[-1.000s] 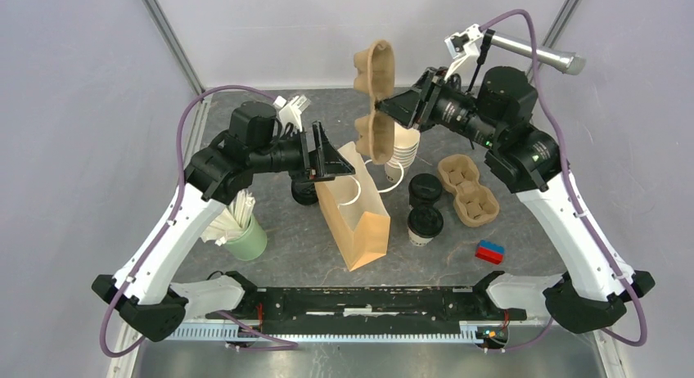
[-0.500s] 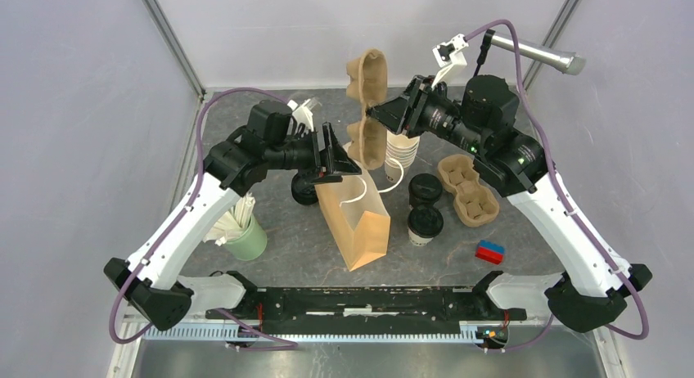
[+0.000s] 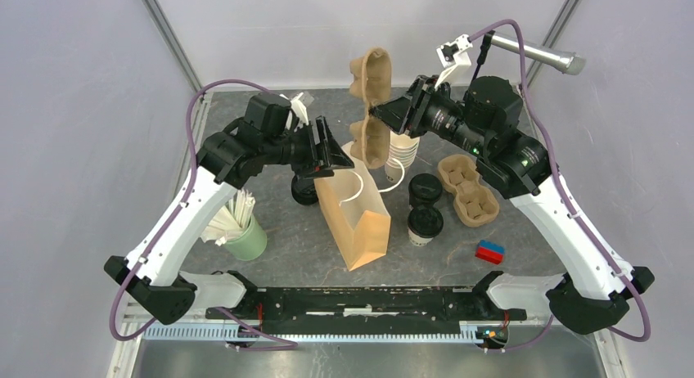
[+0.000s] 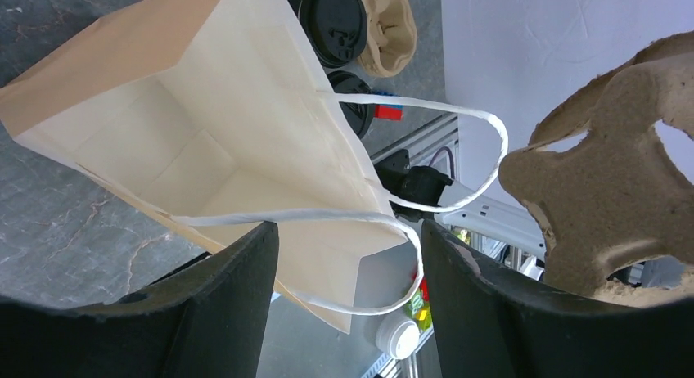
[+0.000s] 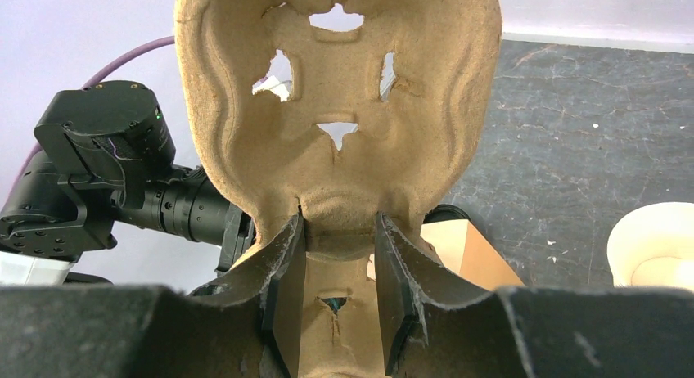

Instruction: Pack the takeout coffee

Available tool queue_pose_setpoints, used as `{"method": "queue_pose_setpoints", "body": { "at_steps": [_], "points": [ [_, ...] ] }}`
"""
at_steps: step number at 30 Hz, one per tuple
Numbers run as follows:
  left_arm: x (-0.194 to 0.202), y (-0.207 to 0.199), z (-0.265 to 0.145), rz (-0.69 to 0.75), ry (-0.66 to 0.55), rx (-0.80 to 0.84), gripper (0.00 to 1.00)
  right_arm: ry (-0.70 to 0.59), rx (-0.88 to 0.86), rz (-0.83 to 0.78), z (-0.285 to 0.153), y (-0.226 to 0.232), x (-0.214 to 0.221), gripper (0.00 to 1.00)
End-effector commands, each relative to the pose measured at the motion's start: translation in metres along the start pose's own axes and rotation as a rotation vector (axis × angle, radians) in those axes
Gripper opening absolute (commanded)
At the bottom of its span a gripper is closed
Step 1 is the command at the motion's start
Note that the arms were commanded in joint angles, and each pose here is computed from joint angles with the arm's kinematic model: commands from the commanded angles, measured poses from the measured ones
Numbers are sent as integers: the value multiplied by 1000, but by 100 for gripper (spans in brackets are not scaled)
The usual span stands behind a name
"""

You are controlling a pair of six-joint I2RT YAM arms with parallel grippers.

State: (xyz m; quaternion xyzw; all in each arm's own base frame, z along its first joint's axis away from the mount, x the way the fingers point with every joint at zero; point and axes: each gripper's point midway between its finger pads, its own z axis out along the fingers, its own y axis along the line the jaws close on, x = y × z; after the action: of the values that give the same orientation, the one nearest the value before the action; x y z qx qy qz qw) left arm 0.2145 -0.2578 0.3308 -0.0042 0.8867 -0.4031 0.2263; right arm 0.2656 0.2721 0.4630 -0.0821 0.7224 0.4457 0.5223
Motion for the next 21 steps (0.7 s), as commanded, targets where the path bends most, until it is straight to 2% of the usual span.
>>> {"method": "queue_pose_setpoints", "body": {
  "at_steps": [1, 12, 16, 21],
  "points": [
    [-8, -15, -2, -47, -47, 64, 70, -58, -22, -36, -13, 12, -19, 36],
    [-2, -11, 10, -160, -5, 50, 70, -77, -56, -10, -15, 18, -18, 36],
    [-6, -23, 4, -228, -15, 83, 71, -79, -54, -13, -17, 17, -17, 36],
    [-14, -30, 2, -310, -43, 102, 66, -82, -55, -24, -18, 17, -17, 36]
  ]
}}
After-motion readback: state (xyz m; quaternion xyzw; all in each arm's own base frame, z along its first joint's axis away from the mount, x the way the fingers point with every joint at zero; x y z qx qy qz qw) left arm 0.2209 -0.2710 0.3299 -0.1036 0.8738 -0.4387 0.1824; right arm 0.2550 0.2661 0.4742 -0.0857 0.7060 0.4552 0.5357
